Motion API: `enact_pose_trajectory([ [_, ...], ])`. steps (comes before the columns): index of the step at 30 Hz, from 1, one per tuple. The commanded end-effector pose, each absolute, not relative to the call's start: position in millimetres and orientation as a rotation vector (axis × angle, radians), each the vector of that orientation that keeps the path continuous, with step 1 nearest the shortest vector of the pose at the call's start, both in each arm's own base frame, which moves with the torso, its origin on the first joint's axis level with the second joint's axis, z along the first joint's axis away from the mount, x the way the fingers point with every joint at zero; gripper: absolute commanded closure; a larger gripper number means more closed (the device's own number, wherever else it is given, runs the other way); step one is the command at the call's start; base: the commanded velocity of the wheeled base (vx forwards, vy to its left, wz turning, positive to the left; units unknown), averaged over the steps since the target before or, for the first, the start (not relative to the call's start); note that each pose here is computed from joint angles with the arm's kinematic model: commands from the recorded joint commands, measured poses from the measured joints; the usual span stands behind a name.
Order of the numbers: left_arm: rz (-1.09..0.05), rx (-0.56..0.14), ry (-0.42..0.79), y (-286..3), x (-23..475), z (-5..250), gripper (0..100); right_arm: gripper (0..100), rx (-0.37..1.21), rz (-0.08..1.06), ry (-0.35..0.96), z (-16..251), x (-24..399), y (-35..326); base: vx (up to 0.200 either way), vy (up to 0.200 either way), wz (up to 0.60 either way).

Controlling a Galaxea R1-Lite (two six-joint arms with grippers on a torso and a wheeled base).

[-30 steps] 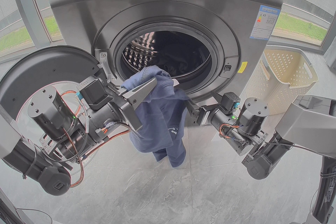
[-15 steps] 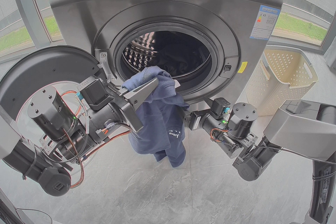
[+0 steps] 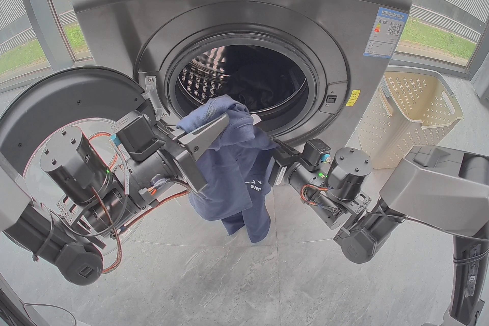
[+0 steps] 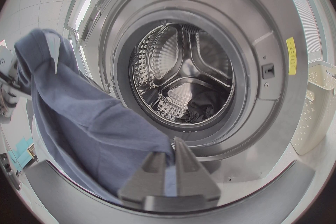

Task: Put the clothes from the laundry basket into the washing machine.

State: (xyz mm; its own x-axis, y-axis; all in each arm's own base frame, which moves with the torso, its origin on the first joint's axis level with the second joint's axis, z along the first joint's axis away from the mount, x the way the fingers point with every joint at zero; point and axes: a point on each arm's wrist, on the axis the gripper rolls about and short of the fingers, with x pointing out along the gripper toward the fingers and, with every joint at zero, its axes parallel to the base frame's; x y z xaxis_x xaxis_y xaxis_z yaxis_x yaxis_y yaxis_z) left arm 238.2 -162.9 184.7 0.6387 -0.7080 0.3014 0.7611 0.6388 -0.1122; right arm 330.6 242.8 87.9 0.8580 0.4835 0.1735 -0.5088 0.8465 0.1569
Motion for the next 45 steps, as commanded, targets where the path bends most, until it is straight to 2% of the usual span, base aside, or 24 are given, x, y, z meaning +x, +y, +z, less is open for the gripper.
enact_pose_trajectory([
  [1,-0.844,-0.237,-0.223,-163,240,181,100,100,0.214,0.528,-0.168,118,312,228,0.000,0.000,0.00],
  [10,-0.817,-0.232,-0.215,-161,248,177,100,100,0.171,0.537,-0.117,135,263,187,0.000,0.000,0.00],
  [13,-0.814,-0.232,-0.210,-161,249,176,100,100,0.189,0.543,-0.144,147,254,178,0.000,0.000,0.00],
  [24,-0.821,-0.220,-0.199,-162,245,172,100,100,0.229,0.525,-0.266,182,251,168,0.000,0.000,0.00],
  [36,-0.844,-0.212,-0.159,-168,240,163,100,100,0.236,0.528,-0.293,190,247,165,0.000,0.000,0.00],
  [37,-0.843,-0.209,-0.149,-168,240,160,0,100,0.238,0.528,-0.299,192,246,165,0.000,0.000,0.00],
  [43,-0.837,-0.202,-0.095,-169,244,146,0,100,0.247,0.536,-0.333,202,242,162,0.000,0.000,0.00],
  [45,-0.829,-0.202,-0.044,-167,246,134,0,100,0.249,0.543,-0.339,204,240,161,0.000,0.000,0.00],
])
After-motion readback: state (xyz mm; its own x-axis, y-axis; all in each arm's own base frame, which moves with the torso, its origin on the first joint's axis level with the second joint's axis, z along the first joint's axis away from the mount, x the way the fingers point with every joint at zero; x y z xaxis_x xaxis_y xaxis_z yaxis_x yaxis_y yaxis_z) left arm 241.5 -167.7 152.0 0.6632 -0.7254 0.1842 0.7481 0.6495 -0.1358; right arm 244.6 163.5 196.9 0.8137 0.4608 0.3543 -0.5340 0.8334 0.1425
